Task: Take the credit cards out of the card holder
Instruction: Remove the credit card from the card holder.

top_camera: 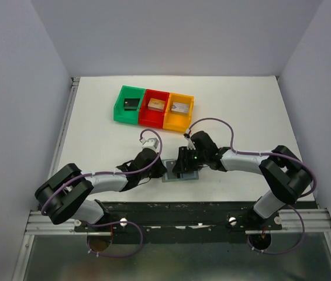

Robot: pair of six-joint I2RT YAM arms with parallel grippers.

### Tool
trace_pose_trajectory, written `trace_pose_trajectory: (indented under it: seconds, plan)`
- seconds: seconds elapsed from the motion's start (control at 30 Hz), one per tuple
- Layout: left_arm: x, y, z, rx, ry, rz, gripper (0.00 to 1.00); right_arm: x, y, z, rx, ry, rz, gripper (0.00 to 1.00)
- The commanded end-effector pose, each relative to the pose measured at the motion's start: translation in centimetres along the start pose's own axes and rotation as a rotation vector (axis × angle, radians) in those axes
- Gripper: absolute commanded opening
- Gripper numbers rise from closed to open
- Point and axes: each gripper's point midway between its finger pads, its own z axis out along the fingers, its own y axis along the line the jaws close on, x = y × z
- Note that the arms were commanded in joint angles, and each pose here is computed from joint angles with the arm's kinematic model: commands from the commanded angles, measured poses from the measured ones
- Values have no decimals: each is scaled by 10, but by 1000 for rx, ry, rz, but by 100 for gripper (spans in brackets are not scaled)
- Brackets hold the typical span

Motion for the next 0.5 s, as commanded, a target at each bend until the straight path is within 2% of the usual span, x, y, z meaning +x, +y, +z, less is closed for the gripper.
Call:
trace_pose_trajectory:
  seconds: [0.0,0.47]
  plan:
    - [23,26,1,-83,66,10,17,5,3,1,-48,0,26,52]
    - [28,31,3,-95,76,11,13,-4,19,-10,-189,-64,64,49]
